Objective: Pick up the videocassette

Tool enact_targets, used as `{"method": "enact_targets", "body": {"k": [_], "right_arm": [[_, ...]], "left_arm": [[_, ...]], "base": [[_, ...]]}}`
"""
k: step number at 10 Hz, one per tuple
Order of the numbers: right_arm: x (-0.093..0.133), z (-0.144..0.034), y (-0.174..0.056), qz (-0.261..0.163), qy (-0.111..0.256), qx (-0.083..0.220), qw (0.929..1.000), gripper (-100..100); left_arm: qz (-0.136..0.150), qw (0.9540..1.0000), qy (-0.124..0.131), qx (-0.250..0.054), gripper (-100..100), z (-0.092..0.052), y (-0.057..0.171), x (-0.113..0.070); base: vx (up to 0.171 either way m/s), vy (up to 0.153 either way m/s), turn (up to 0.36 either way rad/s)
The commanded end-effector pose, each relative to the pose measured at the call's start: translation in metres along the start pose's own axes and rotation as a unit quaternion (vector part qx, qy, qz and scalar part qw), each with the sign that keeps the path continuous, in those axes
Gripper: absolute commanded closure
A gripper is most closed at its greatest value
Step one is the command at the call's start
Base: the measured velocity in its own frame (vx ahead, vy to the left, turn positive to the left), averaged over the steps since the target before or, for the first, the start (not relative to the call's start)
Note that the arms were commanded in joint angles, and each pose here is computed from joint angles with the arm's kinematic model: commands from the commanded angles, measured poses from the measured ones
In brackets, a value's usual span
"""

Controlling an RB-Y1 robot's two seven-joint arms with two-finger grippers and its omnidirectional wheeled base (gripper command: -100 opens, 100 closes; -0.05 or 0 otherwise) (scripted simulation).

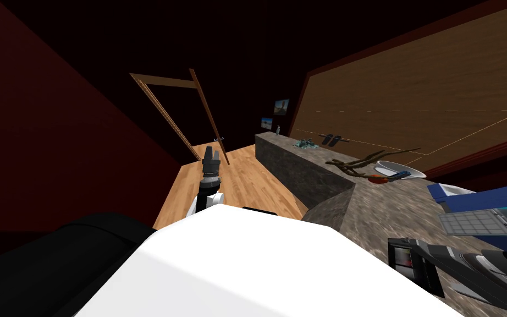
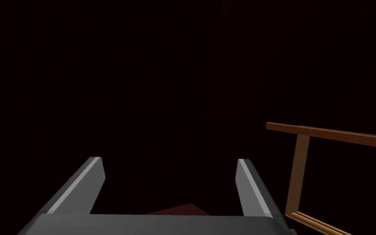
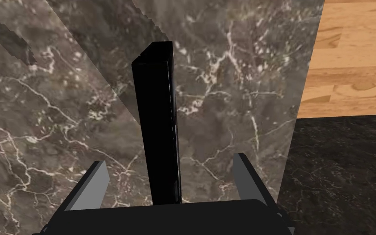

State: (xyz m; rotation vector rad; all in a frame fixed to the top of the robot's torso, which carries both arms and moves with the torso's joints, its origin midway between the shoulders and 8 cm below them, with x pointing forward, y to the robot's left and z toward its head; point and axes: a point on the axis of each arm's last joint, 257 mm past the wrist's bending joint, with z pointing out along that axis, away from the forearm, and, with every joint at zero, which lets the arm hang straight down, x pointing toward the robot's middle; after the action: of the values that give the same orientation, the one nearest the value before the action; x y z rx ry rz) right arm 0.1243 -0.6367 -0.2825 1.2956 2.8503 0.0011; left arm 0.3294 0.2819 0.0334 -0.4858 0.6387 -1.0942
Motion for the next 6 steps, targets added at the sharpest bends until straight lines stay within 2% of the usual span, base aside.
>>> {"method": "enact_targets", "body": {"k": [1,3,4,5,6], "right_arm": [[0.0050,0.0068,0.0006,0.000,-0.001,0.000,1.0000,-100],[0.0120,0.0140,0.0018,0.001,-0.001,0.000,1.0000,-100],[0.0105,0.0116,0.0020,0.000,0.001,0.000,1.0000,-100],[0.0105,0.0121,0.0023,0.000,-0.001,0.000,1.0000,100],[0.0104,0.0121,0.0022,0.000,-0.001,0.000,1.0000,100]], "left_arm": [[0.000,1.0000,0.000,0.000,0,0.0000,0.0000,0.0000],[0.000,1.0000,0.000,0.000,0,0.0000,0.0000,0.0000],[0.000,1.0000,0.000,0.000,0,0.0000,0.0000,0.0000],[0.000,1.0000,0.000,0.000,0,0.0000,0.0000,0.0000],[0.000,1.0000,0.000,0.000,0,0.0000,0.0000,0.0000]], "base": [[0.023,-0.026,0.003],[0.017,-0.027,0.003],[0.006,-0.013,0.002],[0.000,0.000,0.000],[0.000,0.000,0.000]]}}
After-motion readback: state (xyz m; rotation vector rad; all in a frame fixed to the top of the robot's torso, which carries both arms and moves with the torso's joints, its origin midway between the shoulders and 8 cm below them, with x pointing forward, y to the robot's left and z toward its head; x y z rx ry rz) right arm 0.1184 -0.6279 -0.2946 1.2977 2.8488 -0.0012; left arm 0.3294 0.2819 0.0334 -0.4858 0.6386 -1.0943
